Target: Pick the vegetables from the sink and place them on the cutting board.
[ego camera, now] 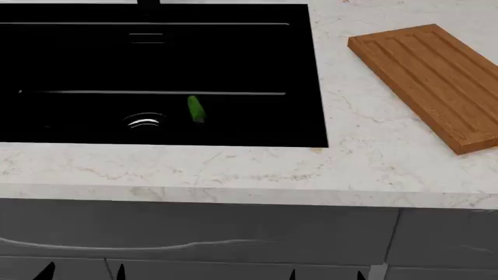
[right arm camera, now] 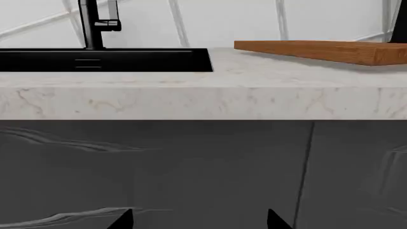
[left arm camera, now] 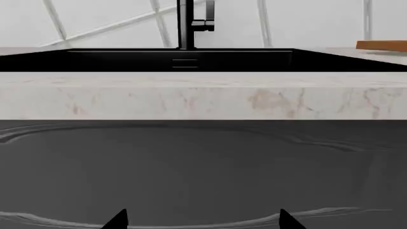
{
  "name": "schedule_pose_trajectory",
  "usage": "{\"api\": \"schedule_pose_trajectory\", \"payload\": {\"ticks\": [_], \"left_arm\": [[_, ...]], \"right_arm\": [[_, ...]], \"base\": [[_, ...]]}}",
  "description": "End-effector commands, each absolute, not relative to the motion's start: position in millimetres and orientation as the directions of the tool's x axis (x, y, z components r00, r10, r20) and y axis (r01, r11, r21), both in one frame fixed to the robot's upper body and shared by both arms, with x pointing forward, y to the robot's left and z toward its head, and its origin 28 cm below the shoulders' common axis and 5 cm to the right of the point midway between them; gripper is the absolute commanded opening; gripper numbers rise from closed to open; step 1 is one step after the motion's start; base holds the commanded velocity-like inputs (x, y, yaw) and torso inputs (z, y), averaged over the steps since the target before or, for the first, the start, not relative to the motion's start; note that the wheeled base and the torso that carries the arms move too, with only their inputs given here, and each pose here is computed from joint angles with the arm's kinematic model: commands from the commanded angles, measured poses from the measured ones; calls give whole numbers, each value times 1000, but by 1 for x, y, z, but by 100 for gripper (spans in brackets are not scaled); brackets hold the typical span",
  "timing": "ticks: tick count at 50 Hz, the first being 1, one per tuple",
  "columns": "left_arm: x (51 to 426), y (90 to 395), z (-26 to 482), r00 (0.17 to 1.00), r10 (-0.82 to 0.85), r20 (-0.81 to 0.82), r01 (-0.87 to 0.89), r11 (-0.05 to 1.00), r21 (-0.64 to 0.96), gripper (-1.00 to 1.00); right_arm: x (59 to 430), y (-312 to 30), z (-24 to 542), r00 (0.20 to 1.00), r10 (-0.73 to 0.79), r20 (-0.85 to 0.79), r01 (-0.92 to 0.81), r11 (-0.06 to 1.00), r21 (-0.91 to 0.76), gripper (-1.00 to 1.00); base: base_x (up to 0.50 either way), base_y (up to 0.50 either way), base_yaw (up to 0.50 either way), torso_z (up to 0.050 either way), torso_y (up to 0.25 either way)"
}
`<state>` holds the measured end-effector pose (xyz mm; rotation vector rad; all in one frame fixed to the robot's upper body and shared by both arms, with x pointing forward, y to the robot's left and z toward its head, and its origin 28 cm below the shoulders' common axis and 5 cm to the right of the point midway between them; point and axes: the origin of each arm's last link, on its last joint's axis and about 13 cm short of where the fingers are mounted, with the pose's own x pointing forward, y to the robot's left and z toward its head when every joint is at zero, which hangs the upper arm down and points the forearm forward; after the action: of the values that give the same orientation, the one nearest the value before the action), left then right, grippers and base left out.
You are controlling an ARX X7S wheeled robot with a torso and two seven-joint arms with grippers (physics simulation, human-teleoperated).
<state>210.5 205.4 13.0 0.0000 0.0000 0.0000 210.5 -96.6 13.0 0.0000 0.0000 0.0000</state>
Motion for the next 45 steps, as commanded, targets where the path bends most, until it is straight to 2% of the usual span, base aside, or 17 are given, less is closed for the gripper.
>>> {"api": "schedule_pose_trajectory", "payload": {"ticks": [1, 9, 10, 11, 15, 18, 23, 45], "left_arm": [[210, 205, 13, 1000, 0, 0, 0, 1000, 0, 100], [210, 205, 17, 1000, -16, 0, 16, 1000, 12, 100], [207, 190, 29, 946, -221, 239, 154, 951, 270, 100], [211, 203, 16, 1000, -27, -11, 27, 999, 30, 100], [207, 202, 16, 999, -41, 4, 40, 997, 58, 100], [206, 203, 17, 999, -38, 7, 38, 997, 61, 100], [209, 204, 14, 999, -38, 11, 38, 997, 67, 100], [202, 201, 25, 999, -39, 16, 38, 997, 62, 100]], "right_arm": [[210, -96, 13, 1000, 0, 0, 0, 1000, -9, 100], [211, -96, 13, 1000, -21, -14, 21, 1000, 10, 100], [207, -95, 29, 989, 131, 69, -135, 989, 56, 100], [211, -97, 13, 1000, -22, -13, 22, 1000, 11, 100], [210, -98, 12, 999, -45, -11, 45, 998, 43, 100], [208, -97, 13, 998, -57, -22, 57, 998, -15, 100], [208, -95, 13, 998, -56, -14, 55, 996, -64, 100], [208, -94, 15, 1000, -29, -1, 29, 998, -51, 100]], "base": [[0, 0, 0, 0, 0], [0, 0, 0, 0, 0], [0, 0, 0, 0, 0], [0, 0, 0, 0, 0], [0, 0, 0, 0, 0], [0, 0, 0, 0, 0], [0, 500, 0, 0, 0], [0, 500, 0, 0, 0]]}}
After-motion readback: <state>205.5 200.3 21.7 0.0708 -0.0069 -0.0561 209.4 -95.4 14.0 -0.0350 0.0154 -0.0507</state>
